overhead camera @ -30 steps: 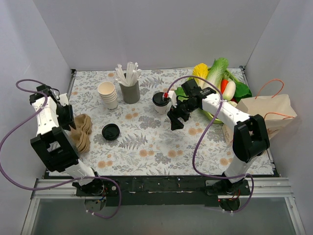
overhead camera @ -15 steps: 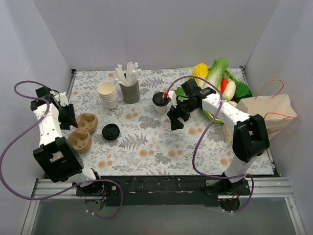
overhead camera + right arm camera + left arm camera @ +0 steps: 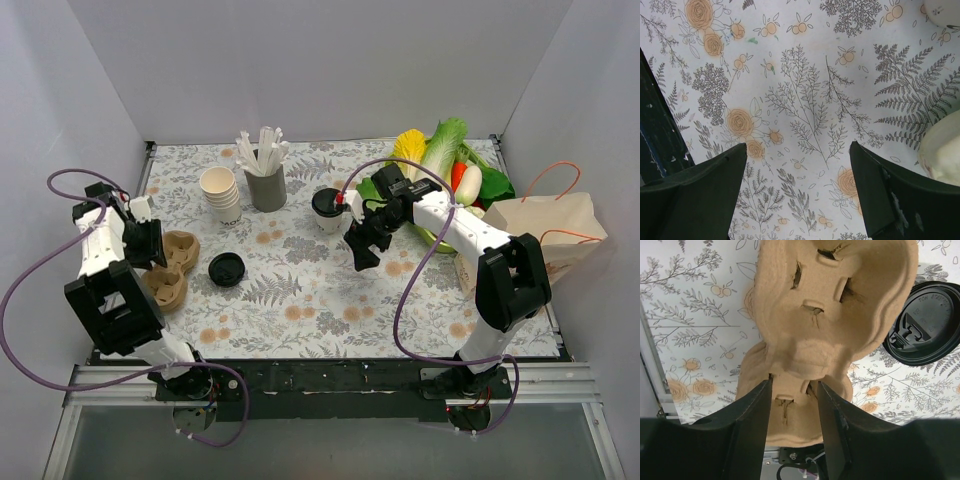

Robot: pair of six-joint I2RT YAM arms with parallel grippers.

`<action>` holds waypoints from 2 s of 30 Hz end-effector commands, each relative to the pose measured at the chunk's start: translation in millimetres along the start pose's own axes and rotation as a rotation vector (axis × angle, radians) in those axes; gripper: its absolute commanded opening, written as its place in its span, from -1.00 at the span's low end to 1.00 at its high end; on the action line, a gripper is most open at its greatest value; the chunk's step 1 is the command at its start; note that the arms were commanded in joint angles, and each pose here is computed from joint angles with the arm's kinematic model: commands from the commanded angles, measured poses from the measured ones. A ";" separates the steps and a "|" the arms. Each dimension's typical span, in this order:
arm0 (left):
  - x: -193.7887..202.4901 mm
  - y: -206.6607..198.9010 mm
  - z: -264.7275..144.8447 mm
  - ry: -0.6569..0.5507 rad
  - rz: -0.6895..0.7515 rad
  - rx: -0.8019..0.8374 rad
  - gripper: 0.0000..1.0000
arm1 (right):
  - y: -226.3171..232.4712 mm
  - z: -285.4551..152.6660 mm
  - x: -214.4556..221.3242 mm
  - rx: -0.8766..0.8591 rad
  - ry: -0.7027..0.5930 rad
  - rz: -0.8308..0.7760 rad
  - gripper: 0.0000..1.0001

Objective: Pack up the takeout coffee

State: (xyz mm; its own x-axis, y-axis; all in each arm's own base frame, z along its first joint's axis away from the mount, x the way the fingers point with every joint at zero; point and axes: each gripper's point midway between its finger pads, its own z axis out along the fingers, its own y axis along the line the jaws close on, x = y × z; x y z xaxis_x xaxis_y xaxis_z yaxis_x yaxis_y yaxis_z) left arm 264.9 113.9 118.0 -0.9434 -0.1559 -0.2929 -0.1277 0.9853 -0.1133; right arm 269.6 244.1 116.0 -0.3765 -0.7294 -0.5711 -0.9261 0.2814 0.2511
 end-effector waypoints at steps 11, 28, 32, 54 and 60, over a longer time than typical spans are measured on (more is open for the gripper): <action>-17.4 -5.1 8.0 0.001 0.069 0.076 -0.24 | 0.4 0.2 6.2 0.017 0.035 -0.024 0.81; -6.9 -13.7 19.8 0.035 0.062 0.098 -0.30 | -1.8 4.3 5.7 0.011 0.037 -0.028 0.81; -7.1 -10.9 21.8 0.039 0.064 0.083 -0.29 | -1.9 4.6 5.5 0.011 0.038 -0.030 0.81; 4.2 -18.8 24.5 0.038 0.121 0.070 -0.15 | -2.3 7.6 3.7 0.007 0.041 -0.037 0.81; 2.0 -20.6 19.6 0.021 0.141 0.063 -0.13 | -0.4 7.4 6.3 0.008 0.054 -0.034 0.81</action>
State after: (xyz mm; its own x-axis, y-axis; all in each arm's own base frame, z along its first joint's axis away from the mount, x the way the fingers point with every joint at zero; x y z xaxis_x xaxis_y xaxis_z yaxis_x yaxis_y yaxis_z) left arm 274.1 96.9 90.0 -0.9654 -0.0475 -0.2565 -0.0085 0.9885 -0.1510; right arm 267.4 241.9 102.6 -0.3650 -0.7672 -0.5274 -0.9303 0.2779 0.2396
